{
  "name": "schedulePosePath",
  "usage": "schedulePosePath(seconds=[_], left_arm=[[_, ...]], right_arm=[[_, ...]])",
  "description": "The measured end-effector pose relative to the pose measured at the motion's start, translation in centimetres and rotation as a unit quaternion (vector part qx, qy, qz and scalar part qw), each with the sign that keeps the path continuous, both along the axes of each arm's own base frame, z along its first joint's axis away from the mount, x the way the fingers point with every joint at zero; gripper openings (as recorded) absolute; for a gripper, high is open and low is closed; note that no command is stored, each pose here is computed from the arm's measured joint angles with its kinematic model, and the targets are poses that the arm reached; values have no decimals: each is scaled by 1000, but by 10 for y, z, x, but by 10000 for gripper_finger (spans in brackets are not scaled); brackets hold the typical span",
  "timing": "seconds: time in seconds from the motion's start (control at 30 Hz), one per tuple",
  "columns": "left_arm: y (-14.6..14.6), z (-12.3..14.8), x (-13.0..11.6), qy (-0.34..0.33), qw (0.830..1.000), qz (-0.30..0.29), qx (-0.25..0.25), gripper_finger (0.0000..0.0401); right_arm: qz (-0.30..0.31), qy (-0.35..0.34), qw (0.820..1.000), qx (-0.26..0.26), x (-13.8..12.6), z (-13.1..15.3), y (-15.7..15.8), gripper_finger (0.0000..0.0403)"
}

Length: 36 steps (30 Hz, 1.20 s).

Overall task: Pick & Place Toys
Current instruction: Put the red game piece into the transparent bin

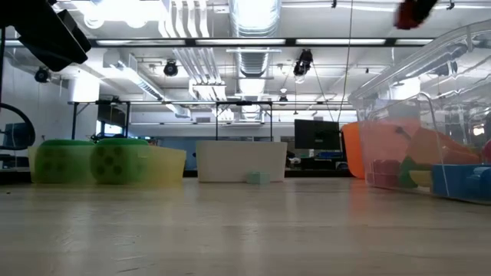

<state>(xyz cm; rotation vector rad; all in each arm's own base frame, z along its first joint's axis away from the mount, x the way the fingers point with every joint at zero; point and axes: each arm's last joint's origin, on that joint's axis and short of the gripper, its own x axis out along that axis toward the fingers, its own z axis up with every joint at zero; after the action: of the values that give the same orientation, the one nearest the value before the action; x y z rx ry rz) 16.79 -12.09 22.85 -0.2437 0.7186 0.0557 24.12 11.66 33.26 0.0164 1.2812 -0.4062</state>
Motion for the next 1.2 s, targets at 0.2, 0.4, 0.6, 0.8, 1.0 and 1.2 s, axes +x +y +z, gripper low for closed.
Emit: schedulePosePath(seconds=[0.2, 0.4, 0.6, 0.8, 1.0, 1.2], left_arm=[[0, 0, 0, -2, 1000, 3, 3, 102], [1, 0, 0, -3, 1000, 6, 3, 102], [1, 0, 0, -4, 1000, 7, 5, 102], [1, 0, 0, -5, 1000, 8, 6, 102], [1, 0, 0, -5, 1000, 8, 6, 102], [1, 0, 0, -5, 1000, 8, 6, 102]], right_arm=[[-39, -59, 997, 43, -35, -20, -10, 129], [-9, -47, 997, 54, -48, -54, -17, 129], [-26, -17, 997, 67, -58, -81, -21, 129], [-34, -12, 996, 87, -57, -101, -23, 129], [-45, -7, 995, 85, -55, -107, -31, 129], [-40, 28, 994, 98, -55, -116, -43, 129]])
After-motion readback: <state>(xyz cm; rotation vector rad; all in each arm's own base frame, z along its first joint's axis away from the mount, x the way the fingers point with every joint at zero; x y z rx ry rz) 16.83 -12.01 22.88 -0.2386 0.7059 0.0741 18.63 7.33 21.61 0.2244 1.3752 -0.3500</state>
